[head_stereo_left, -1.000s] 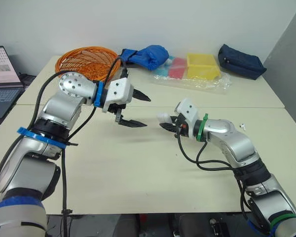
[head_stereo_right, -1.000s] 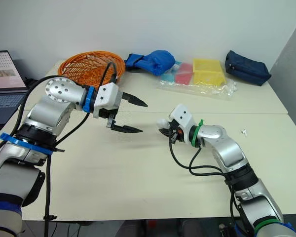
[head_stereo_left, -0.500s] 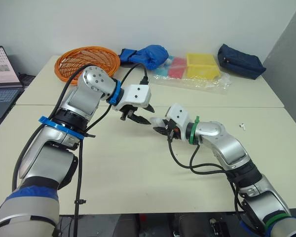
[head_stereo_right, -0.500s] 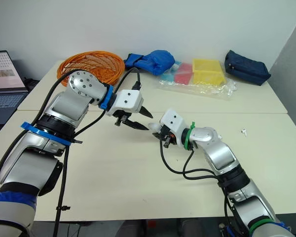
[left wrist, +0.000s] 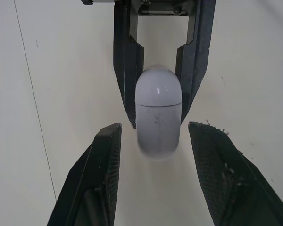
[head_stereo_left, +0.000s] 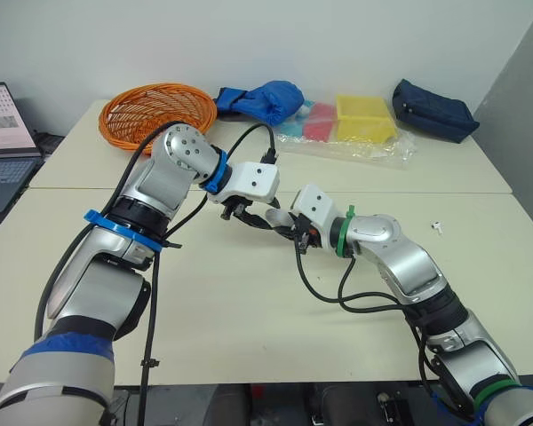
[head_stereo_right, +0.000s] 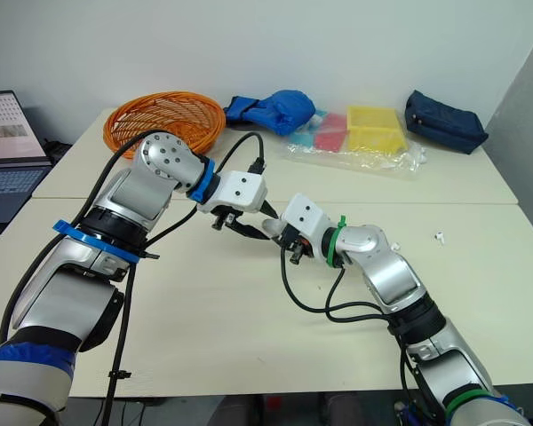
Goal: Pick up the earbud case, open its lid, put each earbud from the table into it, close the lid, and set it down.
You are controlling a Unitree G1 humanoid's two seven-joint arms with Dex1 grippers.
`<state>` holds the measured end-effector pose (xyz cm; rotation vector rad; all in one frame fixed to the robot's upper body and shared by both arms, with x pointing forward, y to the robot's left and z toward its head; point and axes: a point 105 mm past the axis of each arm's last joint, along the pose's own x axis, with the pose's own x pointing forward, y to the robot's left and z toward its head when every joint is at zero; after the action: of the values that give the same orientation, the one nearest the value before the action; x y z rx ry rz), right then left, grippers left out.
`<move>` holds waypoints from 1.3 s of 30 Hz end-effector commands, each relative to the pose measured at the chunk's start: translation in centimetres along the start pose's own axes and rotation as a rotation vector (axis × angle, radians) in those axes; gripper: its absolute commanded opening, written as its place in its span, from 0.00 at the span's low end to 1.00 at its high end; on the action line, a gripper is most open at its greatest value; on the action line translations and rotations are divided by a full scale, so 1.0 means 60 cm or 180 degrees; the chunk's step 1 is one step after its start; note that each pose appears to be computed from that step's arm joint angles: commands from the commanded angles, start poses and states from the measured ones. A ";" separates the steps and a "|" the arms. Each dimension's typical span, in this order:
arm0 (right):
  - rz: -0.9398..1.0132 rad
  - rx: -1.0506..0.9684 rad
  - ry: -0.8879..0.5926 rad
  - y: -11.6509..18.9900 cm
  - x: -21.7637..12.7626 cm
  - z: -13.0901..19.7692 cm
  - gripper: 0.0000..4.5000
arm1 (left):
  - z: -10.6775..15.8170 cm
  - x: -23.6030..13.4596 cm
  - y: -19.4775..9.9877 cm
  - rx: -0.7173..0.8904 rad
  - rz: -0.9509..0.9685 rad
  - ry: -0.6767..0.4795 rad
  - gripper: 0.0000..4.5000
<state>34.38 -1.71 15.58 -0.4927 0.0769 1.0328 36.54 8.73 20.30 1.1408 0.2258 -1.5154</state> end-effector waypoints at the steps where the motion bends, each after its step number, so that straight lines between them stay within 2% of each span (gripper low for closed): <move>1: -0.0044 -0.0203 -0.0168 -0.006 -0.004 0.035 0.19 | 0.017 -0.016 0.015 0.0114 0.0118 -0.0039 0.51; 8: -0.0043 -0.0139 -0.0212 -0.005 -0.003 0.041 0.19 | 0.019 -0.014 0.017 0.0073 0.0139 -0.0052 0.51; 11: -0.0028 -0.0186 -0.0168 -0.005 -0.003 0.037 0.19 | 0.021 -0.014 0.018 0.0070 0.0149 -0.0059 0.39; 13: -0.0032 -0.0192 -0.0158 -0.006 -0.004 0.036 0.19 | 0.024 -0.014 0.018 0.0067 0.0145 -0.0075 0.26; 26: -0.0036 -0.0205 -0.0105 -0.007 -0.004 0.028 0.19 | 0.023 -0.017 0.020 0.0088 0.0148 -0.0062 0.25; 29: -0.0045 -0.0197 -0.0104 -0.007 -0.005 0.027 0.19 | 0.029 -0.017 0.018 0.0220 0.0131 -0.0090 0.25; 31: -0.0052 -0.0195 -0.0106 -0.009 -0.005 0.027 0.19 | 0.031 -0.016 0.021 0.0221 0.0159 -0.0115 0.41; 35: -0.0053 -0.0184 -0.0108 -0.008 -0.005 0.027 0.19 | 0.030 -0.016 0.029 0.0210 0.0246 -0.0091 0.67; 39: -0.0045 -0.0193 -0.0104 -0.007 -0.006 0.027 0.19 | 0.030 -0.017 0.026 0.0215 0.0214 -0.0079 0.67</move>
<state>34.53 -1.71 15.87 -0.5204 0.0734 1.0286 36.71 7.66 21.01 1.1517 0.1679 -1.5140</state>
